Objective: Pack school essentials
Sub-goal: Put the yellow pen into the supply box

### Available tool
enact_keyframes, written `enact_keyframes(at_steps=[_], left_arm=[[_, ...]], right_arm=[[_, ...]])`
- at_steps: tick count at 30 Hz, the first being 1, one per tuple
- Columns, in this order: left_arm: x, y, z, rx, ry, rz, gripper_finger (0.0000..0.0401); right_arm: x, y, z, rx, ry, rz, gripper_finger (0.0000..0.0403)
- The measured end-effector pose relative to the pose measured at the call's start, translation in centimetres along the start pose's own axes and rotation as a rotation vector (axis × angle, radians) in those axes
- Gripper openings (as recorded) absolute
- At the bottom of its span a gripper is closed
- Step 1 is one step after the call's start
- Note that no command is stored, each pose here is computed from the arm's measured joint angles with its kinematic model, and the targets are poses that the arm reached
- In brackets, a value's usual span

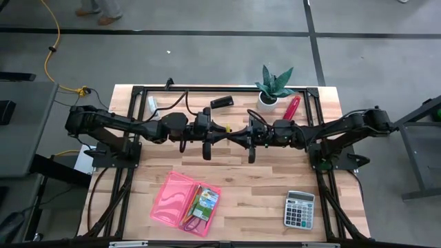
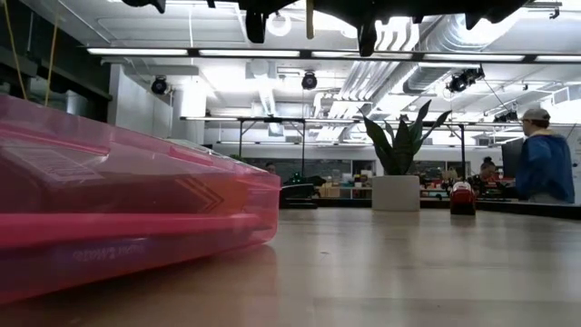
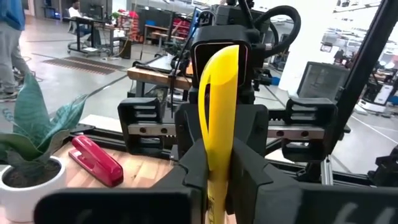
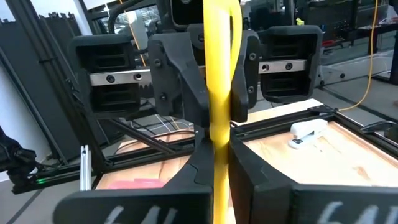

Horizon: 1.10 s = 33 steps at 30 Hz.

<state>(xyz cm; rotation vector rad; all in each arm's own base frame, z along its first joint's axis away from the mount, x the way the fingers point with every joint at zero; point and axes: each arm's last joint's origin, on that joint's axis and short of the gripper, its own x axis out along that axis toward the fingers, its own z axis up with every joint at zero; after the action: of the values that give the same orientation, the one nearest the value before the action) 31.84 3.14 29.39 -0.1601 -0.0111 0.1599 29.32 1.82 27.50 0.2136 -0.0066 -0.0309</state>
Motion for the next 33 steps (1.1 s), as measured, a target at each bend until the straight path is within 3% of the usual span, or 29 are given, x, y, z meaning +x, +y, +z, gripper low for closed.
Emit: enact_keyframes(at_steps=[5, 9, 13, 18, 26, 33], left_arm=[[0.0, 0.0, 0.0, 0.007, 0.004, 0.002, 0.0031], [-1.0, 0.6, 0.7, 0.032, 0.038, 0.024, 0.0018], [-3.5, 1.3, 2.1, 0.081, 0.118, 0.068, 0.0018], [-7.3, 1.3, 4.0, 0.087, 0.106, 0.086, 0.0018], [-11.4, 0.1, 0.9, -0.024, 0.017, 0.108, 0.0018], [-12.1, -0.7, -0.7, -0.064, 0.022, 0.095, 0.0018]], right_arm=[[-0.1, 0.0, 0.0, 0.047, 0.004, 0.0, 0.0029], [-1.1, -0.3, 0.6, 0.098, 0.047, -0.028, 0.0086], [-3.1, -0.6, 1.5, 0.069, 0.118, -0.112, 0.0153], [-6.0, -0.6, 3.3, 0.054, 0.11, -0.156, 0.0213], [-8.0, -0.7, 4.0, 0.05, 0.049, -0.213, 0.0227], [-8.1, -0.9, 2.8, 0.072, -0.042, -0.19, 0.0227]])
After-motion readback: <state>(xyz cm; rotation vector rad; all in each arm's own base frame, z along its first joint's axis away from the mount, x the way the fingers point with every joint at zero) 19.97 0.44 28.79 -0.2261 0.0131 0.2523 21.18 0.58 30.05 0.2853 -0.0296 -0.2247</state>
